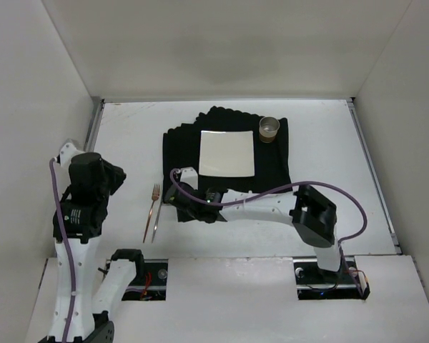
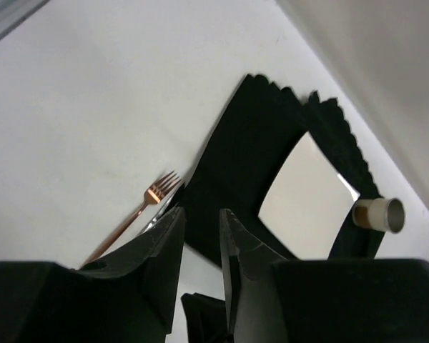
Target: Set the dinner table for one person
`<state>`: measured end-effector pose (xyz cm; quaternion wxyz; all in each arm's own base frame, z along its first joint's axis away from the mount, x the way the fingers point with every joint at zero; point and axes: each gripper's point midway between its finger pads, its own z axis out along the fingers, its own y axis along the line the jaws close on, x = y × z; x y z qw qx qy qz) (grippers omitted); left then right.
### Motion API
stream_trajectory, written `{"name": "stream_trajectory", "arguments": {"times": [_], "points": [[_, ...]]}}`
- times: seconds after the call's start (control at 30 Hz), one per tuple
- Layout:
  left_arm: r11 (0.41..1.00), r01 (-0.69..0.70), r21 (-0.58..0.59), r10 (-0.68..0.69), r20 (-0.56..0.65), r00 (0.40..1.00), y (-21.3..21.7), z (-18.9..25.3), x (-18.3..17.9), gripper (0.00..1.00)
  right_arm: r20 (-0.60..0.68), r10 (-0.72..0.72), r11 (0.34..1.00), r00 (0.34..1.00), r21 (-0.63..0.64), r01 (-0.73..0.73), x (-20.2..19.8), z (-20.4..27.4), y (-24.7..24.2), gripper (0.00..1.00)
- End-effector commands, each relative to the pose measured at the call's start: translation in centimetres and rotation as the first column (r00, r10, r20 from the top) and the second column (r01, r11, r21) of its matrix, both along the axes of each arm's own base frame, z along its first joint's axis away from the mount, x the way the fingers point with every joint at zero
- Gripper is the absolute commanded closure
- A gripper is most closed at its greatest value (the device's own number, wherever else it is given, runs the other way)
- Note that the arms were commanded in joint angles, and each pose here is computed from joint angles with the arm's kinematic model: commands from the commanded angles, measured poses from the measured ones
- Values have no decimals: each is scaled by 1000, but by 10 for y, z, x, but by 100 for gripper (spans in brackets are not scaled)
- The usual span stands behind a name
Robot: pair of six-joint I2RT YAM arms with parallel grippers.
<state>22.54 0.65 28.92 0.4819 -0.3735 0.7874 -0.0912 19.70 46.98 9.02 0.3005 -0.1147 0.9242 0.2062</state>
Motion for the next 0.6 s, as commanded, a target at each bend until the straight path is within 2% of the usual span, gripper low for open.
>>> {"name": "stream_trajectory", "arguments": {"times": [0.0,0.1,0.2,0.33,0.4,0.57], "points": [[991,119,-59,-131,-269,954,-22,-74,-47,81,72,-125,990,990,70,120,10,59,-22,74],[977,148,-150,-187,-296,937,-41,-118,-62,90,112,-175,983,978,67,168,7,82,-65,73],[968,187,-167,-238,-374,896,-51,-156,-73,91,127,-215,975,968,79,206,-3,93,-113,73],[956,249,-156,-291,-380,878,-63,-168,-67,83,99,-278,954,955,144,263,-16,99,-167,70],[959,256,-118,-282,-425,860,-63,-180,-64,79,90,-313,941,946,166,295,-17,101,-191,68],[950,301,-82,-299,-513,805,-79,-210,-62,77,89,-345,928,934,182,325,-10,105,-230,66]]}}
